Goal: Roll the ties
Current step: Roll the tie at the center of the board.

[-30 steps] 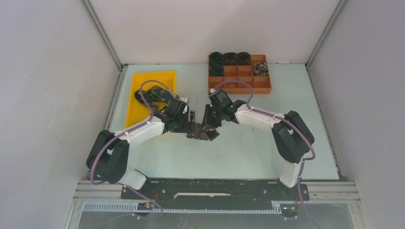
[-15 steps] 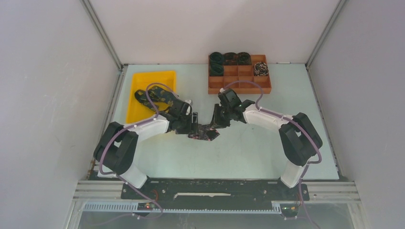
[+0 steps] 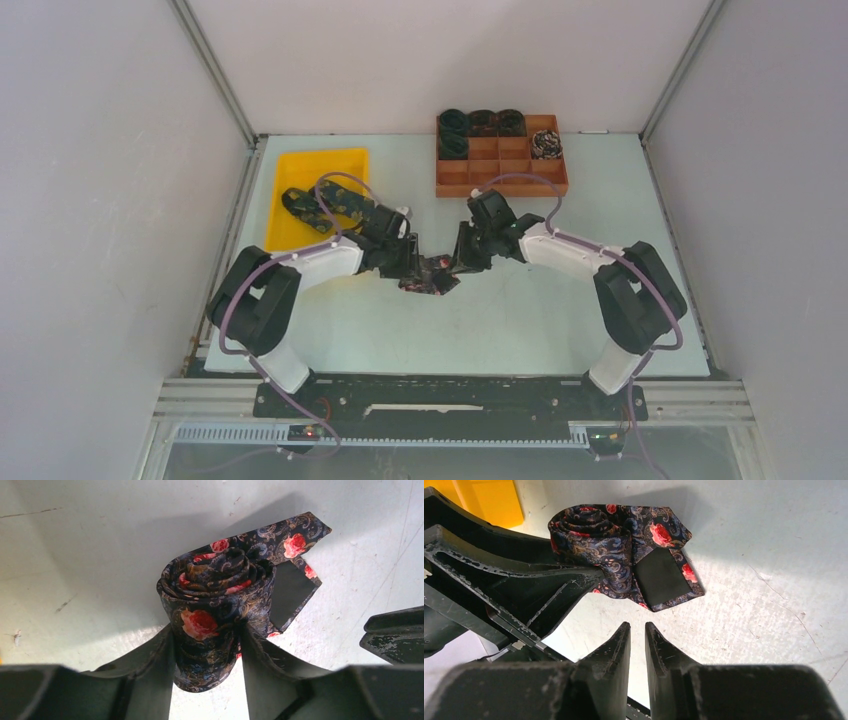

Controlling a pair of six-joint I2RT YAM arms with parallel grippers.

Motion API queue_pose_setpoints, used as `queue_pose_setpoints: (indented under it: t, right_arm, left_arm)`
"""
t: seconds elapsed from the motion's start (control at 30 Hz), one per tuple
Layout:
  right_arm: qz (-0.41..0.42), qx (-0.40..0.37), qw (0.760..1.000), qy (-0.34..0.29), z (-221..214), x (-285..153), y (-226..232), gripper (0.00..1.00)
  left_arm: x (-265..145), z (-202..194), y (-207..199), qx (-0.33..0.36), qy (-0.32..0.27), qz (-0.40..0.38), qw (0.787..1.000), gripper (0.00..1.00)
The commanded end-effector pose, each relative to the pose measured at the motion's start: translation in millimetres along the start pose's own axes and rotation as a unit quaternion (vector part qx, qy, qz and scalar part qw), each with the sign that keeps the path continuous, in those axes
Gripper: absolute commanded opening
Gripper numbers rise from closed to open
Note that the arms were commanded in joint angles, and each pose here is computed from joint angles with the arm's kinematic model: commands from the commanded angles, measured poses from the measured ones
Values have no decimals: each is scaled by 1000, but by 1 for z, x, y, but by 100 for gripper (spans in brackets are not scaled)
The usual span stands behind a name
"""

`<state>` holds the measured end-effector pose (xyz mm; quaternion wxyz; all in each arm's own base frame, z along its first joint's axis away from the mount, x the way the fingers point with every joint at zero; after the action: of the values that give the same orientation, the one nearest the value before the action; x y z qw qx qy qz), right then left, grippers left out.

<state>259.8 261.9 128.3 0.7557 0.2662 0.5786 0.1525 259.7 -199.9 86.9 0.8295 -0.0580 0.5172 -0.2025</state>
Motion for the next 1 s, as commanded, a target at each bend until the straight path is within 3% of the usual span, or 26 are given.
queue_pose_setpoints:
  t: [0.0, 0.3, 0.53, 0.77, 0.97]
  right_arm:
    - [32, -14, 999, -26, 9, -17, 7, 20]
    - [38, -11, 999, -32, 10, -24, 3, 20]
    - [41, -9, 999, -35, 10, -28, 0, 20]
    - [41, -7, 998, -38, 10, -32, -2, 20]
    - [38, -2, 998, -45, 11, -38, -7, 20]
  left_arm:
    - [2, 6, -6, 6, -7, 5, 1000, 47]
    - [-12, 8, -6, 43, 8, 40, 998, 33]
    - [-25, 10, -1, 85, 26, 103, 991, 31]
    - [-36, 18, 1, 129, 38, 192, 972, 31]
    - [-37, 24, 0, 185, 53, 295, 936, 31]
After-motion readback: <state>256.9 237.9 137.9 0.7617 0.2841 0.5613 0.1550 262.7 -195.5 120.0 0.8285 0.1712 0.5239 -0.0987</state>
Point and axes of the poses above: each gripper's point midway between its finger pads, its own x axis out along the fingers, its own y axis along the line the jaws close on, z = x × y, the point moved 7 cm from there along -x, back along the fingers, and after that the axes turned 7 degrees about x, right-handed, at the moved point
